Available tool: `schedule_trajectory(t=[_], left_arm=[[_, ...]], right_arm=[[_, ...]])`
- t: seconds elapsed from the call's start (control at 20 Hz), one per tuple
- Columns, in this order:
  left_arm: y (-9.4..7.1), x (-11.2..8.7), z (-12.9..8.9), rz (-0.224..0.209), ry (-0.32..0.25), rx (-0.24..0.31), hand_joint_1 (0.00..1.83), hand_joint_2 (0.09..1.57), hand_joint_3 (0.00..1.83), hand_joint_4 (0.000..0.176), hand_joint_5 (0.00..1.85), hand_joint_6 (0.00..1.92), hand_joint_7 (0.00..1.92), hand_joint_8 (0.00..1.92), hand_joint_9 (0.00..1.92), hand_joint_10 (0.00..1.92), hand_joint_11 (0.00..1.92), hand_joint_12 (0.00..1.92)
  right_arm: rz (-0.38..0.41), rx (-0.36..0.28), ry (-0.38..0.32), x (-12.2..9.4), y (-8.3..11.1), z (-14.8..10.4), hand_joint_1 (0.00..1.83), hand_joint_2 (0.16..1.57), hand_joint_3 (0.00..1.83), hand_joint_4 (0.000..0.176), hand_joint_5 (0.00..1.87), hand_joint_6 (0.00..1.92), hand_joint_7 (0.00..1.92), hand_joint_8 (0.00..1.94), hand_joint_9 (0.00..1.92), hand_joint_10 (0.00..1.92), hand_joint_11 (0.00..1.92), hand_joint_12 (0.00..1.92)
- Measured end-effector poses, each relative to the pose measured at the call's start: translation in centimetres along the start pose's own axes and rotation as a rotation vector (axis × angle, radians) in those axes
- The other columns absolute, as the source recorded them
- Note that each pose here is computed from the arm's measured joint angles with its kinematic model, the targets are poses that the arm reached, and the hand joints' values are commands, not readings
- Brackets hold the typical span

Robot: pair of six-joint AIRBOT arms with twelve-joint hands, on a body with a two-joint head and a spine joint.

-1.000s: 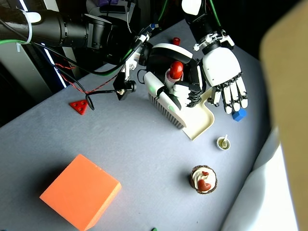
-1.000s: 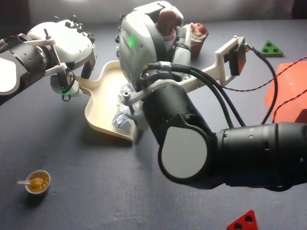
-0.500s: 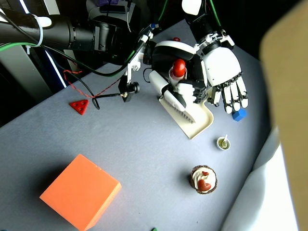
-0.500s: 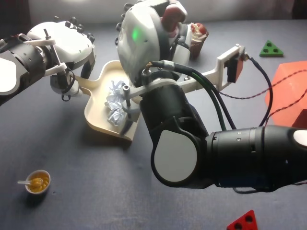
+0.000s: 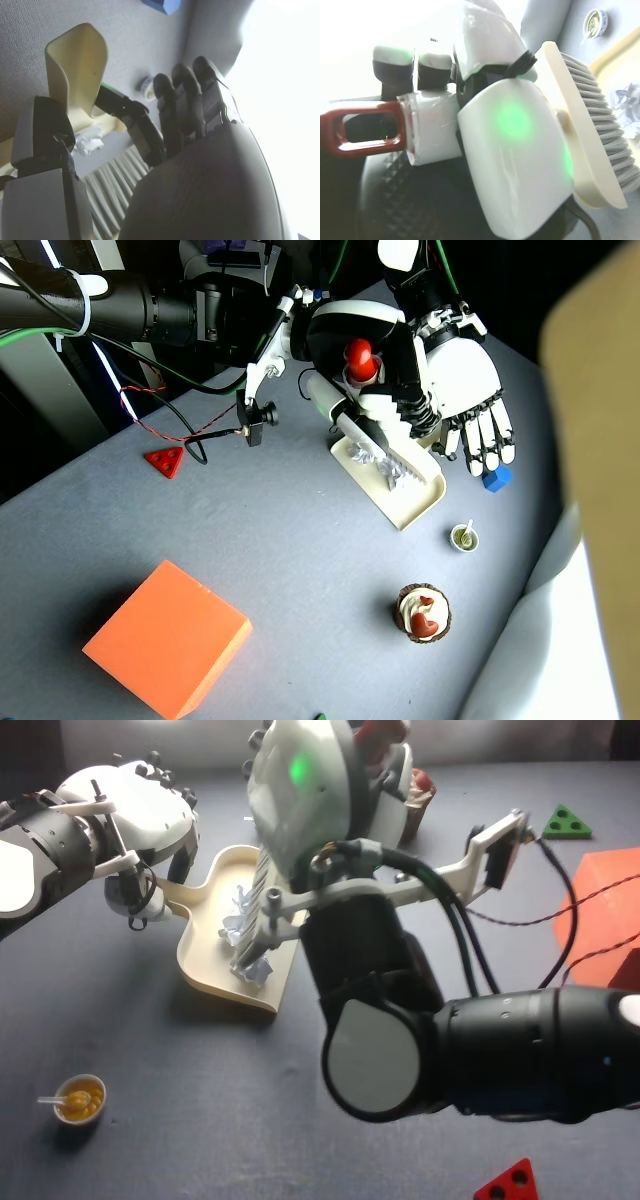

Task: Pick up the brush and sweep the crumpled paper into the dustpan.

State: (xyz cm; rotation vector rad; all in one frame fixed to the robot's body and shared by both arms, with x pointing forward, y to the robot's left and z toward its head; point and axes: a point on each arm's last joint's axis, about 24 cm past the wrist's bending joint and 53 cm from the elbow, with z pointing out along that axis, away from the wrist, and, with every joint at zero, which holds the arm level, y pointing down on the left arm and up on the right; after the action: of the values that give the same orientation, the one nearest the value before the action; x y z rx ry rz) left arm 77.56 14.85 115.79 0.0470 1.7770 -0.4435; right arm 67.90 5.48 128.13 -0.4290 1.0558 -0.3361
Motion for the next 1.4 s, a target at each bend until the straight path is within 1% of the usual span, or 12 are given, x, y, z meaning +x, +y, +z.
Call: schedule_trajectory(t=[0.2, 0.3, 0.35, 0.4, 0.55, 0.6, 0.65, 0.7, 0.75, 1.0, 1.1, 1.4], left_arm=[[0.0, 0.0, 0.0, 0.0, 0.0, 0.0, 1.05, 1.13, 0.0, 0.069, 0.96, 1.01, 0.4, 0.0, 0.25, 0.0, 0.01, 0.3], [0.0, 0.0, 0.0, -0.001, 0.0, 0.0, 1.05, 1.12, 0.0, 0.064, 0.97, 0.99, 0.41, 0.0, 0.26, 0.0, 0.01, 0.31], [0.0, 0.0, 0.0, -0.001, -0.001, -0.001, 1.06, 1.13, 0.0, 0.042, 0.96, 1.01, 0.4, 0.0, 0.25, 0.0, 0.0, 0.28], [0.0, 0.0, 0.0, -0.001, -0.001, -0.001, 1.05, 1.13, 0.0, 0.057, 0.95, 1.02, 0.4, 0.0, 0.24, 0.0, 0.0, 0.27], [-0.2, 0.1, -0.1, -0.002, 0.002, 0.004, 1.06, 1.13, 0.0, 0.045, 0.97, 1.0, 0.39, 0.0, 0.25, 0.0, 0.01, 0.27], [-0.1, 0.1, -0.1, -0.002, 0.002, 0.003, 1.05, 1.12, 0.0, 0.073, 0.98, 0.99, 0.4, 0.0, 0.27, 0.01, 0.03, 0.28], [-0.1, 0.0, -0.1, -0.002, 0.001, 0.002, 1.05, 1.12, 0.0, 0.073, 0.98, 0.99, 0.4, 0.0, 0.27, 0.01, 0.03, 0.28], [0.0, 0.0, -0.1, -0.001, 0.0, 0.001, 1.04, 1.12, 0.0, 0.111, 0.98, 0.99, 0.41, 0.01, 0.26, 0.0, 0.04, 0.29], [0.0, 0.0, -0.1, -0.002, 0.0, 0.001, 1.05, 1.12, 0.0, 0.074, 0.98, 0.98, 0.41, 0.0, 0.26, 0.0, 0.03, 0.29], [0.0, 0.0, -0.1, -0.002, 0.0, 0.001, 1.05, 1.12, 0.0, 0.071, 0.97, 1.0, 0.39, 0.0, 0.24, 0.0, 0.03, 0.3], [0.0, 0.0, -0.1, -0.002, 0.0, 0.0, 1.05, 1.12, 0.0, 0.082, 0.97, 1.0, 0.39, 0.0, 0.24, 0.0, 0.03, 0.31], [0.0, 0.0, -0.1, -0.002, 0.0, 0.001, 1.0, 1.13, 0.0, 0.171, 0.93, 1.05, 0.38, 0.0, 0.27, 0.0, 0.01, 0.34]], right_arm=[[-0.037, 0.004, 0.061, 1.5, -2.4, -0.2, 1.55, 1.19, 0.0, 0.176, 0.94, 1.92, 1.0, 1.94, 1.12, 1.92, 1.11, 1.92], [0.011, 0.019, 0.092, 2.4, -4.4, -0.2, 1.57, 1.19, 0.0, 0.176, 0.94, 1.92, 0.98, 1.94, 1.1, 1.92, 1.09, 1.92], [0.019, 0.032, 0.106, 2.9, -5.7, -0.3, 1.57, 1.2, 0.0, 0.176, 0.92, 1.92, 0.97, 1.94, 1.1, 1.92, 1.09, 1.92], [0.024, 0.047, 0.119, 3.4, -6.7, -0.4, 1.57, 1.2, 0.0, 0.176, 0.94, 1.92, 0.98, 1.94, 1.11, 1.92, 1.11, 1.92], [0.037, 0.059, 0.151, 5.1, -8.9, -1.0, 1.56, 1.2, 0.0, 0.176, 0.95, 1.92, 1.04, 1.94, 1.15, 1.92, 1.13, 1.92], [0.035, 0.051, 0.163, 5.9, -9.3, -1.6, 1.57, 1.19, 0.0, 0.176, 0.94, 1.92, 1.03, 1.94, 1.11, 1.92, 1.12, 1.92], [0.029, 0.043, 0.179, 6.6, -9.4, -2.0, 1.57, 1.19, 0.0, 0.176, 0.94, 1.92, 1.03, 1.94, 1.11, 1.92, 1.12, 1.92], [0.024, 0.028, 0.2, 7.5, -9.3, -2.6, 1.57, 1.19, 0.0, 0.176, 0.93, 1.92, 1.01, 1.94, 1.1, 1.92, 1.12, 1.92], [0.022, 0.016, 0.211, 7.9, -9.1, -3.1, 1.57, 1.18, 0.0, 0.176, 0.94, 1.92, 1.01, 1.94, 1.11, 1.92, 1.12, 1.92], [0.07, -0.009, 0.257, 8.7, -8.2, -4.0, 1.58, 1.18, 0.0, 0.176, 0.95, 1.92, 1.01, 1.94, 1.13, 1.92, 1.13, 1.92], [0.126, 0.0, 0.299, 9.7, -8.2, -4.2, 1.58, 1.19, 0.0, 0.176, 0.95, 1.92, 1.0, 1.94, 1.13, 1.92, 1.12, 1.92], [0.28, 0.025, 0.457, 13.4, -7.9, -4.9, 1.58, 1.18, 0.0, 0.176, 0.96, 1.92, 0.98, 1.94, 1.09, 1.92, 1.1, 1.92]])
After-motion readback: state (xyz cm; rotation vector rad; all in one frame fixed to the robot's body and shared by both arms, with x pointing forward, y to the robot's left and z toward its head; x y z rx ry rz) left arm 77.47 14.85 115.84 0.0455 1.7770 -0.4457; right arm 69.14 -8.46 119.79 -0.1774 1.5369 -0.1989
